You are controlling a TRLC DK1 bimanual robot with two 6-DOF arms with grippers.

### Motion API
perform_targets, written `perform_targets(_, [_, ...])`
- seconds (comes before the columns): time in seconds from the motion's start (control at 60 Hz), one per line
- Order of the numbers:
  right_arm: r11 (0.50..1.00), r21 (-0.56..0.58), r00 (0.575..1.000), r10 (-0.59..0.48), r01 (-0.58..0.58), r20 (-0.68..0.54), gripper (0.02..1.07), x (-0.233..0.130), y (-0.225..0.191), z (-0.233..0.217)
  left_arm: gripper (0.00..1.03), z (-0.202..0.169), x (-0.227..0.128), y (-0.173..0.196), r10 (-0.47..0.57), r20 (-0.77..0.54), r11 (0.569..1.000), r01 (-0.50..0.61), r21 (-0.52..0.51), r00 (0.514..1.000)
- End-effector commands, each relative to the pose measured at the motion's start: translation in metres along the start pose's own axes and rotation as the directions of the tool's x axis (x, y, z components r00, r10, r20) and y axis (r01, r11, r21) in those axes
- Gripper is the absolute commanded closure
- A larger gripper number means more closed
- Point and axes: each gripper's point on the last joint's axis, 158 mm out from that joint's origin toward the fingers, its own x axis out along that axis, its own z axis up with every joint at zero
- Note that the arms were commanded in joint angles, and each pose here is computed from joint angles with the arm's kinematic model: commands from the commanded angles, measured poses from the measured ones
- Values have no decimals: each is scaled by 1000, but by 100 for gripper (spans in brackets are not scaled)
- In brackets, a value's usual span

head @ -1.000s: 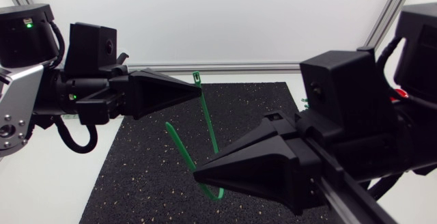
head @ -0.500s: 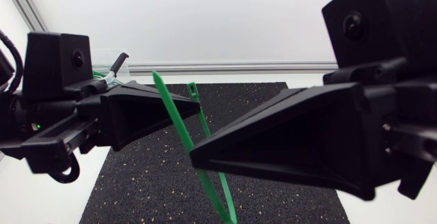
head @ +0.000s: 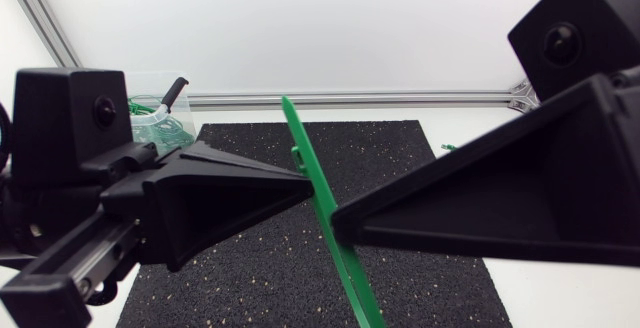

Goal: Take a green cable tie from the red box, thread the tail through the head to close it, then place it in the transparent bin on the left.

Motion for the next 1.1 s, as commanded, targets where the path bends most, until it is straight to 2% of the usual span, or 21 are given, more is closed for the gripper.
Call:
perform_targets(0.0, [998, 64, 1000, 11, -11, 6, 101, -3, 8, 3, 100, 1, -1, -3, 1, 15, 1000, -1, -15, 1000])
perform_targets(0.333, [951, 306, 999, -26, 37, -41, 101, -1, 10, 8, 100, 16, -7, -7, 12, 55, 1000, -12, -10, 998])
perform_targets(0.633, [909, 414, 999, -29, 43, -41, 101, 1, 17, 23, 100, 24, -10, -6, 28, 86, 1000, -29, 10, 996])
perform_targets(0.867, [844, 534, 998, -37, 53, -41, 101, 0, 10, 34, 100, 31, -12, -1, 52, 114, 998, -55, 23, 992])
perform_targets(1.083, [818, 571, 997, -52, 75, -55, 101, 5, 0, 36, 100, 33, -13, 7, 70, 125, 997, -74, 25, 990])
